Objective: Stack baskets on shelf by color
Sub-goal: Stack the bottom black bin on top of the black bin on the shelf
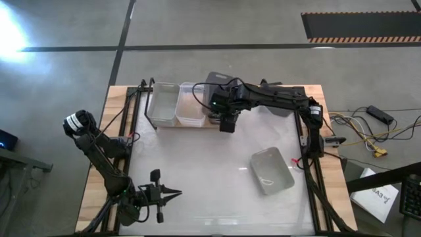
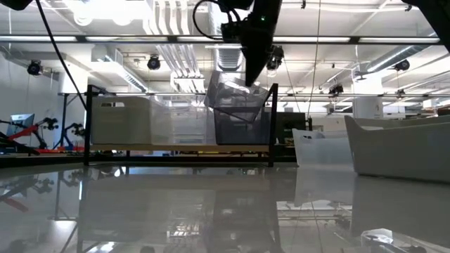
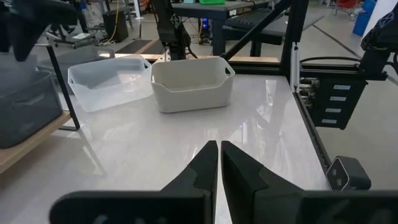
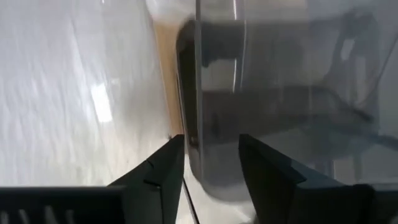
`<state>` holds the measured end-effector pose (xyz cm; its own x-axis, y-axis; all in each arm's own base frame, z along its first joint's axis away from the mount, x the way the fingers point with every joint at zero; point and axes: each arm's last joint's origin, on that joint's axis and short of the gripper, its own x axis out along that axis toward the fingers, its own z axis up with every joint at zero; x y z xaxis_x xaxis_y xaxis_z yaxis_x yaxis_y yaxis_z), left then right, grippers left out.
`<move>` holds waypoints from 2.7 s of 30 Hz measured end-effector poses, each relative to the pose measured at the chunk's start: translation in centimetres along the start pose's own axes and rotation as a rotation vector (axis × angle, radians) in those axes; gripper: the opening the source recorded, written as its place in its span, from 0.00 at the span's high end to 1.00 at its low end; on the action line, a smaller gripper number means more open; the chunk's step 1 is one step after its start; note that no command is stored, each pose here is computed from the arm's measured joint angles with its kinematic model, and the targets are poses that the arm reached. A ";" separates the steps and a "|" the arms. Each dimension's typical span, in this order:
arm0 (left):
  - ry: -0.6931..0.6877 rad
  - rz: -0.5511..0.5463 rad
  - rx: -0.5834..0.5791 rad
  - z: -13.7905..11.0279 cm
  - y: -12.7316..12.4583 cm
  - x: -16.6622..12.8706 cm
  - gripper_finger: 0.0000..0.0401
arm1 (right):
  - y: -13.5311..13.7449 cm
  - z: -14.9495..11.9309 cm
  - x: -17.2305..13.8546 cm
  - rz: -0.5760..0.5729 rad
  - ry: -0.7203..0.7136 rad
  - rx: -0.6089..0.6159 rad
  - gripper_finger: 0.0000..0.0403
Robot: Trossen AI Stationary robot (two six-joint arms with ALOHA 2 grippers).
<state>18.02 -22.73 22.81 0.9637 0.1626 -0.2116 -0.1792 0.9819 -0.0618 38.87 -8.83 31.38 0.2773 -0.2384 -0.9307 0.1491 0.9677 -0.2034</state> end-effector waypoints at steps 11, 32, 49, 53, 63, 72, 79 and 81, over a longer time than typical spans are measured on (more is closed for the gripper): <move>0.000 0.001 -0.001 0.0 0.0 0.0 0.99 | 1.0 0.8 2.0 -0.002 -0.085 -0.026 0.78; -0.001 0.011 0.000 0.1 0.2 0.3 0.99 | 0.8 -0.3 -0.8 -0.043 0.045 -0.060 0.98; -0.020 0.060 -0.019 0.6 0.6 1.0 0.99 | 1.5 0.4 3.1 -0.068 0.157 -0.131 0.95; -0.040 0.101 -0.022 1.2 0.8 1.5 0.99 | 1.1 0.7 1.6 -0.100 0.140 -0.102 0.83; -0.068 0.239 -0.033 3.9 4.0 4.0 0.99 | 2.3 0.5 -3.4 -0.135 0.023 -0.071 0.65; 0.010 0.287 -0.006 8.3 13.2 7.7 0.99 | 4.3 -3.1 -3.9 -0.121 -0.140 -0.073 0.72; 0.058 0.322 0.068 9.0 19.0 9.1 0.99 | 4.6 -6.4 -3.3 -0.112 -0.414 0.000 0.73; 0.071 0.350 0.102 9.0 19.8 9.4 0.99 | 4.2 -6.5 -2.8 -0.082 -0.458 0.011 0.70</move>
<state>25.30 -0.91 28.40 0.8308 0.4867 -0.2699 -0.4715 0.8732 0.1233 32.60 -3.58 31.17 0.6546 -0.3287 -0.6808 0.1977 0.9436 -0.2655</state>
